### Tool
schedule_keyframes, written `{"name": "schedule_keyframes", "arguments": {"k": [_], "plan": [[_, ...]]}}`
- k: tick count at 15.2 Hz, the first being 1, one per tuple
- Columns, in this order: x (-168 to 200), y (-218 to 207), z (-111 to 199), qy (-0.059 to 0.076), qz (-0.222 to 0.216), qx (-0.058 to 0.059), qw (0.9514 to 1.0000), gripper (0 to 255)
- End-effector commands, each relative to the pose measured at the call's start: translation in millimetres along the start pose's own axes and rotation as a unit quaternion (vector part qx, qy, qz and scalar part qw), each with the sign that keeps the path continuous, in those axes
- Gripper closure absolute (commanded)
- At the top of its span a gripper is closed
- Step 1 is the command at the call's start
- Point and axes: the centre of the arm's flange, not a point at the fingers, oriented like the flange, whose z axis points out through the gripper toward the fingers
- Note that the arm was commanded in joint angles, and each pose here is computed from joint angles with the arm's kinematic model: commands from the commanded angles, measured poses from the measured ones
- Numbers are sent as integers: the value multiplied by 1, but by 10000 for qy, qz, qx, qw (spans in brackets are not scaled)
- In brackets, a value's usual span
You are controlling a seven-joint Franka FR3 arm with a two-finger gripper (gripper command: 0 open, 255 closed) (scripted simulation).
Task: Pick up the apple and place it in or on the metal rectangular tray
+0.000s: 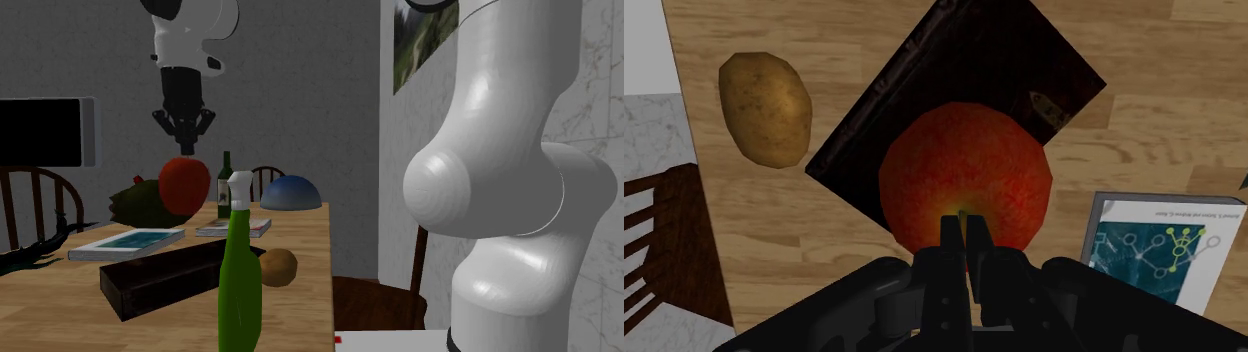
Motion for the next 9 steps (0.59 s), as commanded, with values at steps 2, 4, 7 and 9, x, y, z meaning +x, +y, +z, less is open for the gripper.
{"name": "schedule_keyframes", "arguments": {"k": [2,4,7,9], "plan": [[-1,0,16,2,0,3,10000,255],[-2,0,26,2,0,3,10000,255],[-4,0,42,2,0,3,10000,255],[-5,0,52,2,0,3,10000,255]]}}
